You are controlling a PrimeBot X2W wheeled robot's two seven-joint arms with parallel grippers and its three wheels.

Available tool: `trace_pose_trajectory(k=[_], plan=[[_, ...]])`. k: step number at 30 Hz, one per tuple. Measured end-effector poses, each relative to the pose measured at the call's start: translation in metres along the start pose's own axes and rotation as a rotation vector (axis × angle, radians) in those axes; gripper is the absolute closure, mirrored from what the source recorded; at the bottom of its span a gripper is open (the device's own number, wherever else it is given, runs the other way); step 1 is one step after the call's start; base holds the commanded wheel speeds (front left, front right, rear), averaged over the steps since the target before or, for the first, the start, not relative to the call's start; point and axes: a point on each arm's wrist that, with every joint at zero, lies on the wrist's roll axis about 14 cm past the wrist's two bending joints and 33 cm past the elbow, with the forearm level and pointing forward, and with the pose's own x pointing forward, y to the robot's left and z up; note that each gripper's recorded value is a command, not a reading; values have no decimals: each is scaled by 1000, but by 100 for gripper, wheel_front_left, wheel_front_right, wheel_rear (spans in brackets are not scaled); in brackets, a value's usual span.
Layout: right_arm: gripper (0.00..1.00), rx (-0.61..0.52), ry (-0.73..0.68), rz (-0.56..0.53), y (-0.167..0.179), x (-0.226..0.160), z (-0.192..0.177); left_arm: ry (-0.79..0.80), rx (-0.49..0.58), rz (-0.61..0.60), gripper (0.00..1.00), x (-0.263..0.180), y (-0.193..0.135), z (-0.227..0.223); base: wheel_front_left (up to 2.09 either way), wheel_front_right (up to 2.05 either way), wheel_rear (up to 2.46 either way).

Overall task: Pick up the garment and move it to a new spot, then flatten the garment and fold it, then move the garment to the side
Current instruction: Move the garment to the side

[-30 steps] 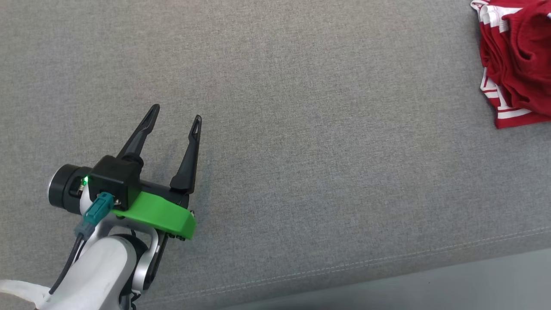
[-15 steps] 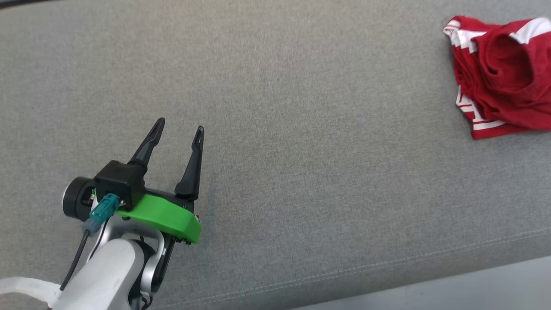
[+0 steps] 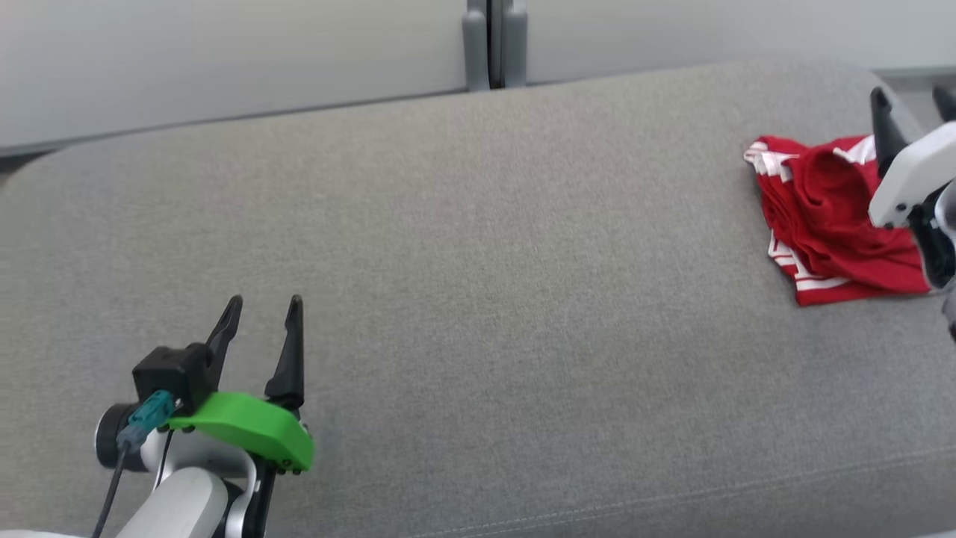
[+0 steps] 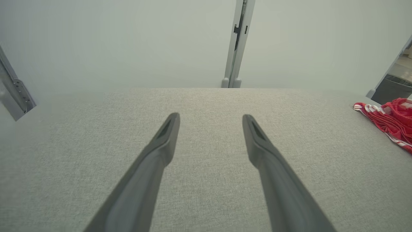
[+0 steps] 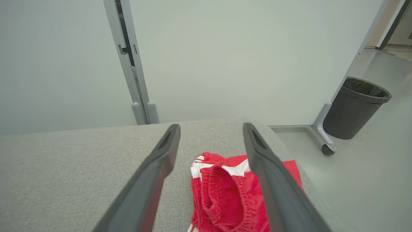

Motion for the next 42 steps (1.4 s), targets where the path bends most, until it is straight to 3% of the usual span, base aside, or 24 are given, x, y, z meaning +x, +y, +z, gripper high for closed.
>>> trace_pose_trajectory(k=[15, 30, 42], plan=[[0, 147, -121, 170, 82, -30, 4, -101, 49, 173, 0, -55, 64, 35, 0, 0, 0], [0, 253, -85, 256, 148, -88, -39, -121, 20, 218, 0, -83, 63, 31, 0, 0, 0], [0, 277, -70, 246, 156, -129, -48, -89, 15, 196, 0, -88, 54, 21, 0, 0, 0]])
